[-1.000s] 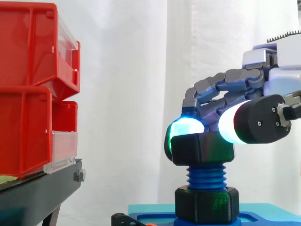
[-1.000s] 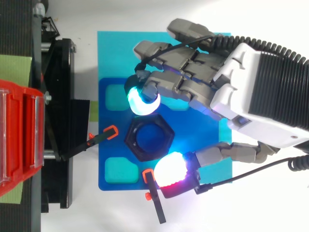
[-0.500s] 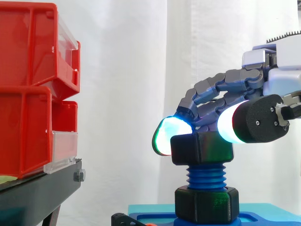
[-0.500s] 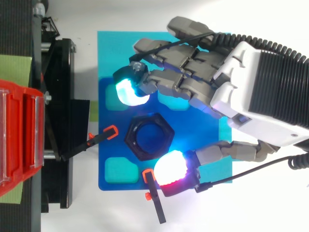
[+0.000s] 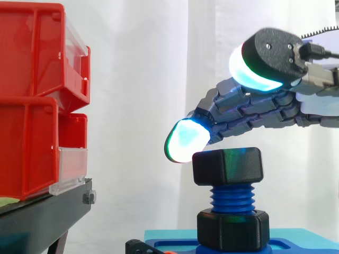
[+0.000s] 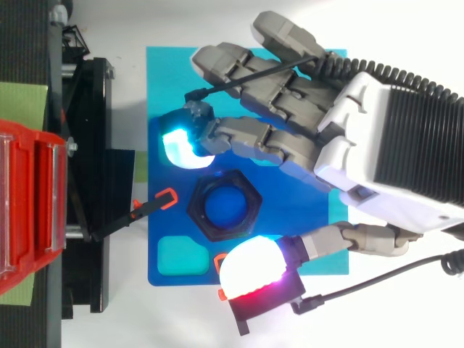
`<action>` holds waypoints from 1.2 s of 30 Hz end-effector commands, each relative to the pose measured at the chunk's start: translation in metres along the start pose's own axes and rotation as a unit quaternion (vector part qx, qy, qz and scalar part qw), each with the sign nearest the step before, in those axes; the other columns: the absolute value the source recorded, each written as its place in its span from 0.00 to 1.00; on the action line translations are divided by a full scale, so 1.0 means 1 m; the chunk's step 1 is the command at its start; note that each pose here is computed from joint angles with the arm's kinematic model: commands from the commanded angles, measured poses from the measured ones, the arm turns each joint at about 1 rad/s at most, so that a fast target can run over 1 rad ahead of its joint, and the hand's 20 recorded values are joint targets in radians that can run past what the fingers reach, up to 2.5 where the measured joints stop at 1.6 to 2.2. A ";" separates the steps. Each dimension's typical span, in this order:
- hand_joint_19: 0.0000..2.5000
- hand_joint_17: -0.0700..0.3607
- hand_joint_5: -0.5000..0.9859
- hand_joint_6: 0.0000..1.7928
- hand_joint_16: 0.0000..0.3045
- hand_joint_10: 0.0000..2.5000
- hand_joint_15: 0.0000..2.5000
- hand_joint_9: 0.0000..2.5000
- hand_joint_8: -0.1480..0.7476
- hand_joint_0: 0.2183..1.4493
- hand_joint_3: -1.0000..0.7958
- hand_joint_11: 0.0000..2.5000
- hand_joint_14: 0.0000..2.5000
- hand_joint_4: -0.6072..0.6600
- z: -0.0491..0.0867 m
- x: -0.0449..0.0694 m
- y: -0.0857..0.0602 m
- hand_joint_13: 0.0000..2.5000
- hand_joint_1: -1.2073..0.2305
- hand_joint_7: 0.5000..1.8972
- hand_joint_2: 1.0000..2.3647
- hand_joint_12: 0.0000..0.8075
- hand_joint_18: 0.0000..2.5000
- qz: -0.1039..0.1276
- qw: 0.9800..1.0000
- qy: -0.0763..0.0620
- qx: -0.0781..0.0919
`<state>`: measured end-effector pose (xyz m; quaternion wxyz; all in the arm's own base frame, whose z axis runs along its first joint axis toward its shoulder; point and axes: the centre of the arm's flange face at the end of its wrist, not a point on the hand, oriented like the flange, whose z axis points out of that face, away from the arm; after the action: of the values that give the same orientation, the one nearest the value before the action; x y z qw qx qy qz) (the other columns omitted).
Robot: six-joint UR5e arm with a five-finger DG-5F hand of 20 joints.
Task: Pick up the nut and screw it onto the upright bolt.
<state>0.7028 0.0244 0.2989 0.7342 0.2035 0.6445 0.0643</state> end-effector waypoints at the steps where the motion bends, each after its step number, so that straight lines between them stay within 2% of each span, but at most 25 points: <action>1: 0.00 0.49 0.18 0.28 0.21 0.00 0.00 0.00 0.41 0.16 0.28 0.00 0.00 0.58 0.000 0.000 0.002 0.00 0.79 0.09 0.00 0.47 0.00 0.001 1.000 -0.002 -0.004; 5: 0.00 0.49 0.19 0.28 0.21 0.00 0.00 0.00 0.40 0.17 0.28 0.00 0.00 0.57 0.001 0.000 0.012 0.00 0.79 0.09 0.00 0.46 0.00 0.006 1.000 -0.008 -0.012; 11: 0.00 0.47 0.20 0.28 0.20 0.00 0.00 0.00 0.40 0.18 0.28 0.00 0.00 0.56 0.000 0.002 0.016 0.00 0.79 0.10 0.00 0.46 0.00 0.007 1.000 -0.007 -0.015; 25: 0.00 0.45 0.24 0.28 0.18 0.00 0.00 0.07 0.43 0.20 0.28 0.00 0.00 0.61 -0.002 0.003 0.018 0.00 0.72 0.22 0.00 0.45 0.00 0.007 1.000 -0.005 -0.015; 36: 0.00 0.44 0.25 0.28 0.17 0.00 0.00 0.12 0.47 0.20 0.28 0.00 0.00 0.70 -0.002 0.004 0.017 0.05 0.68 0.34 0.00 0.45 0.00 0.005 1.000 -0.001 -0.014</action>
<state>0.7042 0.0421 0.3023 0.7381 0.1966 0.6407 0.0774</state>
